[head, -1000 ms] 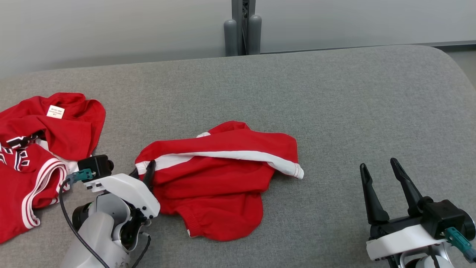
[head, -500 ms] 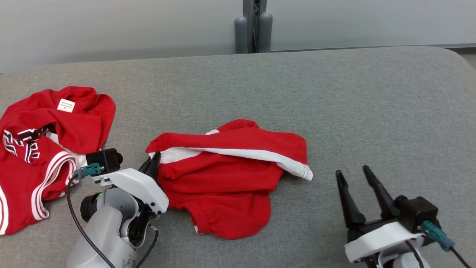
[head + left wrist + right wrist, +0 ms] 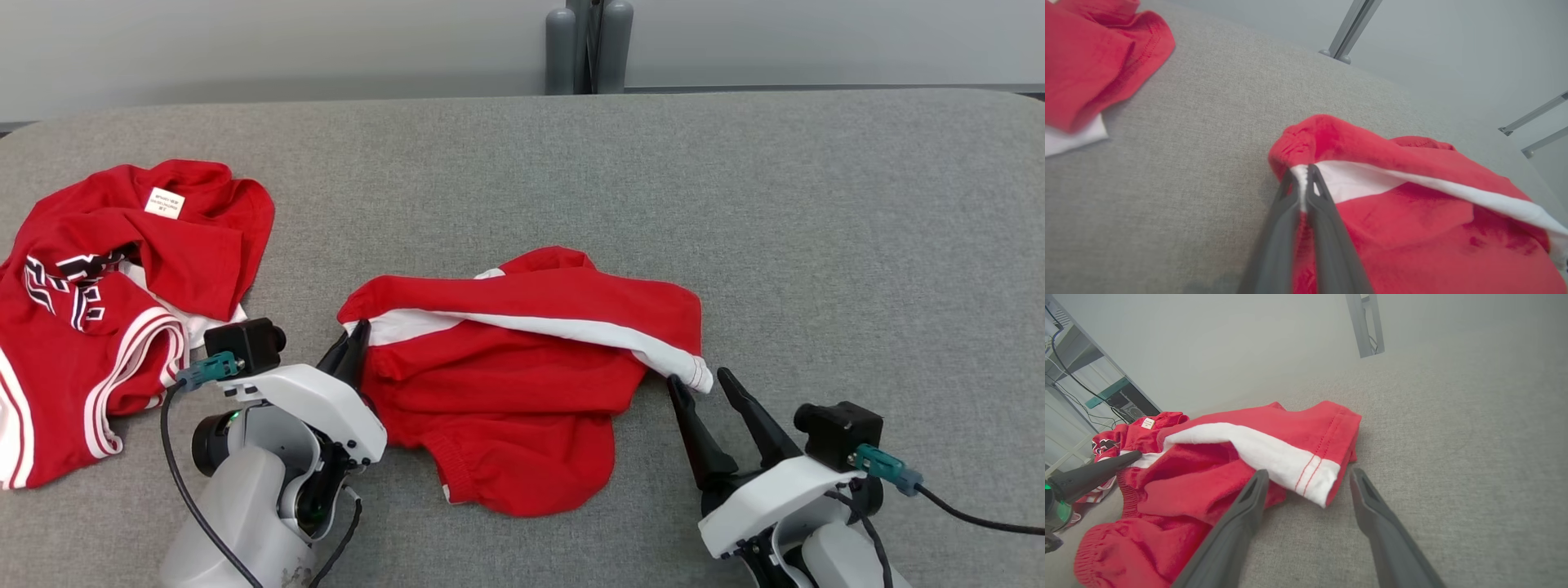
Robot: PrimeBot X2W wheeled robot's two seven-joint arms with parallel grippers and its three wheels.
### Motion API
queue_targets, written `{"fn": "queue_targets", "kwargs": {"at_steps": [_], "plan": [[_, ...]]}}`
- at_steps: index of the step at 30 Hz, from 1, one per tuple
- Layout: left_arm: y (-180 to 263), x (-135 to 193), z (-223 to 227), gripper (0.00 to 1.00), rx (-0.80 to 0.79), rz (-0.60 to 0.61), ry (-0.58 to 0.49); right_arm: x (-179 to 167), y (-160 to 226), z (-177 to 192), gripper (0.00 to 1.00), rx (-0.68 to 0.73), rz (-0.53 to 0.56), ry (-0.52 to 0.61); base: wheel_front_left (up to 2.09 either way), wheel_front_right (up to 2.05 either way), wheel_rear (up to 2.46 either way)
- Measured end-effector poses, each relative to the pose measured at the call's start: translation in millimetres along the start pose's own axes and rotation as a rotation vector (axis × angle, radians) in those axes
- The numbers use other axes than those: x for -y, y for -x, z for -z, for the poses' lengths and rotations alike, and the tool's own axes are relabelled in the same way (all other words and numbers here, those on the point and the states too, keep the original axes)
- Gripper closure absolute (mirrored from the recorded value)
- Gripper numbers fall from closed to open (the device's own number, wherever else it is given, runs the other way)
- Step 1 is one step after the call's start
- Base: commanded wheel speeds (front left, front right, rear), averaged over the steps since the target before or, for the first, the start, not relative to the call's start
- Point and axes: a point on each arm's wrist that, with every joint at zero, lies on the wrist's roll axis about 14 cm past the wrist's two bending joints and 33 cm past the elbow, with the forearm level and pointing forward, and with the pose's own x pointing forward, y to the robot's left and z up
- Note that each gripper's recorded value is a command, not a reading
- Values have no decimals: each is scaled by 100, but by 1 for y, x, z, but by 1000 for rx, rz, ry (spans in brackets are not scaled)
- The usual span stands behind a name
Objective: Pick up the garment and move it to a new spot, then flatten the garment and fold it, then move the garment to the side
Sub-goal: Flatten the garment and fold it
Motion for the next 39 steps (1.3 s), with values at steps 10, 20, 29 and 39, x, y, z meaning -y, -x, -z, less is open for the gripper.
{"fn": "queue_targets", "kwargs": {"at_steps": [10,20,29,39], "plan": [[-1,-2,-1,100,4,-5,-7,-9,-11,0,54,-14,-34,-54,0,0,0],[-1,6,-14,100,64,23,-8,-12,-17,-31,100,66,-65,-23,0,0,0],[6,34,-56,100,216,120,28,-15,-16,-84,100,193,-111,73,0,0,0],[0,98,-144,100,345,306,-65,-8,-27,-181,100,354,-134,246,0,0,0]]}}
